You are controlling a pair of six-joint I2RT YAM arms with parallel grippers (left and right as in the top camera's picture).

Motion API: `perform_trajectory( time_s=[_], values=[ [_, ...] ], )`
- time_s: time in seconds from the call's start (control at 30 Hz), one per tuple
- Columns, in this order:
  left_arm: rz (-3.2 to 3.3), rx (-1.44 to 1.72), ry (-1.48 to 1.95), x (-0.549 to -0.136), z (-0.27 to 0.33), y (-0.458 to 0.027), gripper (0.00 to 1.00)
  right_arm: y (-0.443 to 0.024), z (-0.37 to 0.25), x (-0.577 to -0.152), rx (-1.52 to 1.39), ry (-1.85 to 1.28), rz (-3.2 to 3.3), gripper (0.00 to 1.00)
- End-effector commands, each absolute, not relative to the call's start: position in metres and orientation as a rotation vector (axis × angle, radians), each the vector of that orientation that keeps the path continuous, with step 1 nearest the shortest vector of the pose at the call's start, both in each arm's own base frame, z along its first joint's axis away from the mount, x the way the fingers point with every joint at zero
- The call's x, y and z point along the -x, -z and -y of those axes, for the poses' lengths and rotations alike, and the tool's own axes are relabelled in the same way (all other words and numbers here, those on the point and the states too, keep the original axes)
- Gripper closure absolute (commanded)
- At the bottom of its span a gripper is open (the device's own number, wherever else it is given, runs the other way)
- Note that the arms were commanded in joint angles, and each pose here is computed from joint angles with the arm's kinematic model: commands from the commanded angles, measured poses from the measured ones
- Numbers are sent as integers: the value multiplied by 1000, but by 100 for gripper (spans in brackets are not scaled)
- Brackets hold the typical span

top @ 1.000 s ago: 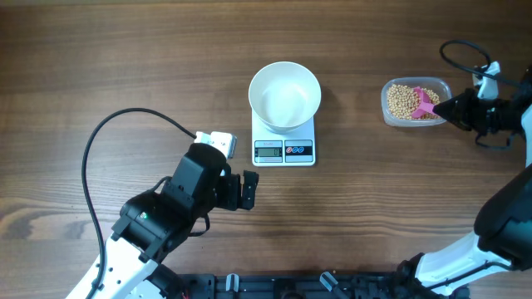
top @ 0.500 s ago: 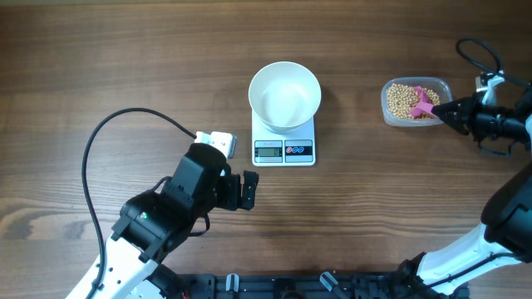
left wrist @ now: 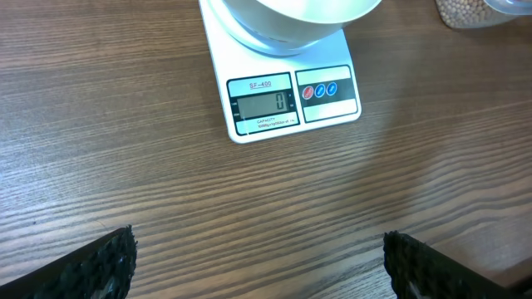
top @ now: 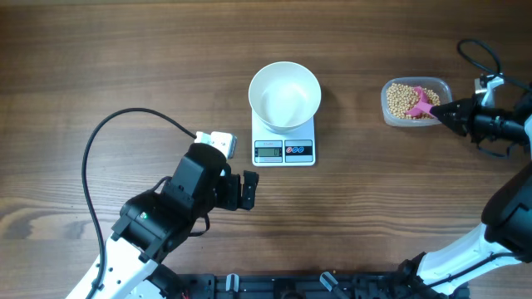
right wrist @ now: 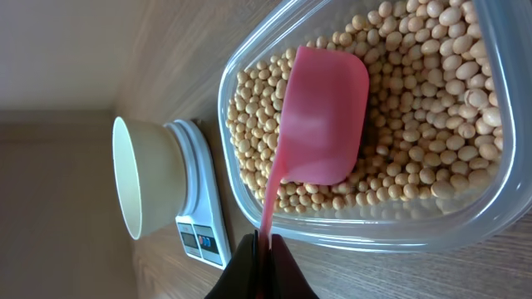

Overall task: Scoop item into bowl and weigh 150g on scale
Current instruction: 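Lower the scoop into the soybeans and drag it through them, then lift the filled pink scoop up out of the tub with the right gripper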

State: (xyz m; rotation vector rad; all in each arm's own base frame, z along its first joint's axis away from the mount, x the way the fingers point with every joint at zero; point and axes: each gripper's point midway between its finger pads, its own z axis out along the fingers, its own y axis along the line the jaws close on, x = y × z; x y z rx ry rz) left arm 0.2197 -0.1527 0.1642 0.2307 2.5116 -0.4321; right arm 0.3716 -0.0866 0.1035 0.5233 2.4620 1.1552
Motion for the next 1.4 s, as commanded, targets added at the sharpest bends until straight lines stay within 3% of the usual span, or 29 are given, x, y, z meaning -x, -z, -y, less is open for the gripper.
perform_trajectory(
  time_s=[0.0,1.37],
  values=[
    [-2492,-241,416,-223,153,-169,0,-96,73,-370,-559,-1267,-2450,96],
    [-2492,-241,416,-223,153,-169,0,-115,110,-357,-567,-1315,-2273,96]
  ],
)
